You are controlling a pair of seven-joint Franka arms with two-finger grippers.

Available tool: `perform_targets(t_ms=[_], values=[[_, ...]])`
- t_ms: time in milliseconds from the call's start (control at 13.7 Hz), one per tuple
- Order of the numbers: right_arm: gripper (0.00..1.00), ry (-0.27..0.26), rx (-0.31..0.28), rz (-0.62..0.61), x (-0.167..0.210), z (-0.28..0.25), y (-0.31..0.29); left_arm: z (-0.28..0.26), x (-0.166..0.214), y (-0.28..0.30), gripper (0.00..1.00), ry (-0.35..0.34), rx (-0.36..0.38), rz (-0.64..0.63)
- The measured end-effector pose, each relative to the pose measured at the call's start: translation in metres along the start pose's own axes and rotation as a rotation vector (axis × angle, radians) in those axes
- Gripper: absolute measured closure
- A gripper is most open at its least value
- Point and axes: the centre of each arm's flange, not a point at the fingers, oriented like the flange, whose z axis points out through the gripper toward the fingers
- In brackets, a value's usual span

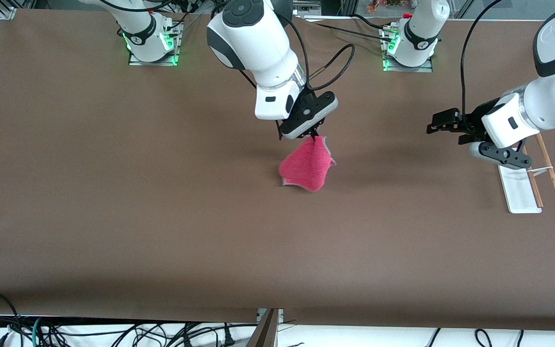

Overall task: Pass towel and hang on rack
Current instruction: 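Carry the towel to mid-table with the right gripper while the left gripper approaches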

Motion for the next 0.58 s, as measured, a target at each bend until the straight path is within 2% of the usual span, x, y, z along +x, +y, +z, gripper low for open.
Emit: perform_targets(t_ms=[219, 365, 584], values=[[0.98, 0.003, 0.006, -0.009, -0.002, 0.003, -0.008, 0.022, 0.018, -0.004, 0.0, 0.019, -0.083, 0.138], [0.98, 0.012, 0.01, -0.012, 0.0, -0.001, -0.011, 0.04, 0.031, -0.004, 0.01, 0.066, -0.117, 0.216], [0.98, 0.027, 0.015, -0.012, 0.003, -0.007, -0.012, 0.084, 0.041, 0.013, 0.01, 0.121, -0.122, 0.328]])
